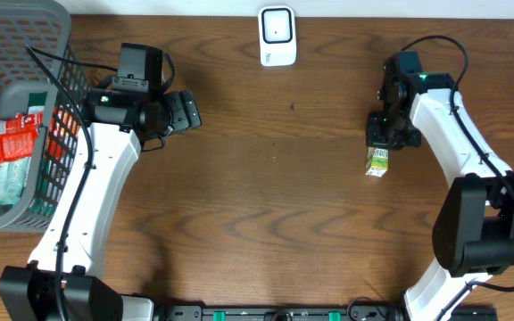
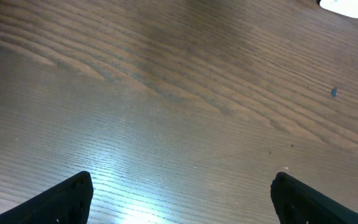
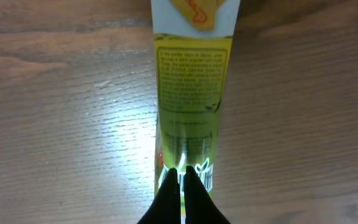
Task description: Scan the item barcode
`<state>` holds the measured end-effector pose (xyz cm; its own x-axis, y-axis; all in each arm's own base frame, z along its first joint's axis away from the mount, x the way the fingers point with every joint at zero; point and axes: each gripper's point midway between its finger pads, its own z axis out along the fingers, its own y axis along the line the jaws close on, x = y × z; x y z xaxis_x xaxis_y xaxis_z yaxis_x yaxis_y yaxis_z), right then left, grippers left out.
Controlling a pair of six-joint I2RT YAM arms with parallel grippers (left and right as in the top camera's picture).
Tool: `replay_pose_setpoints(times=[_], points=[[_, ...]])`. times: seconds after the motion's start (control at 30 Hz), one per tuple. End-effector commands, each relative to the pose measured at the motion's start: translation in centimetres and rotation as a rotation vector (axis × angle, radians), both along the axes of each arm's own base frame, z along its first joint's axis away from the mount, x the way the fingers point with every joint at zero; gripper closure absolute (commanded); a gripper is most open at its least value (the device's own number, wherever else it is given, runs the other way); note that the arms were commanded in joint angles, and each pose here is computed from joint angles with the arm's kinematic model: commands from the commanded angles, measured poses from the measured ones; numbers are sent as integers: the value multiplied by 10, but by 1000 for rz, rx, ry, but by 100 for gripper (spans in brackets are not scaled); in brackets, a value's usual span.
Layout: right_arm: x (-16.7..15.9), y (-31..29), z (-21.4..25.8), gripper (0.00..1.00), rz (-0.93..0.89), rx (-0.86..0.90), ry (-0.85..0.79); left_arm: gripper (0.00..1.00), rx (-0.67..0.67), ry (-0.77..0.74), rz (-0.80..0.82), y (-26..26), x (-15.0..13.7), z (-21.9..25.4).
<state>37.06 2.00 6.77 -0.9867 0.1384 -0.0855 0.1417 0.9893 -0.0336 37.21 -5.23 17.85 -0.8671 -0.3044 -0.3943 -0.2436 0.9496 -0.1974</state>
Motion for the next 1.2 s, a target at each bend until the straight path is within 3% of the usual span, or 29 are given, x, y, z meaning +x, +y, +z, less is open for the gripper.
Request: replay_pose_setpoints(times=[0.0, 0.63, 0.73, 0.77, 0.83, 1.03, 1.17], points=[[-3, -2, -8, 99, -25, 7, -13, 8, 11, 3, -7, 2, 1, -1], [-5, -2, -15, 98, -58, 11, -13, 8, 11, 3, -7, 2, 1, -1], [8, 0, 6, 76, -52, 18, -63, 8, 11, 3, -7, 2, 1, -1], [12, 0, 13, 62, -45, 19, -79, 8, 11, 3, -7, 2, 1, -1], [17, 2, 24, 55, -40, 27, -100, 8, 11, 3, -7, 2, 1, -1], [10, 41, 17, 84, 21, 143, -77, 8, 11, 3, -6, 2, 1, -1], [10, 49, 4, 92, 44, 143, -93, 8, 11, 3, -7, 2, 1, -1]])
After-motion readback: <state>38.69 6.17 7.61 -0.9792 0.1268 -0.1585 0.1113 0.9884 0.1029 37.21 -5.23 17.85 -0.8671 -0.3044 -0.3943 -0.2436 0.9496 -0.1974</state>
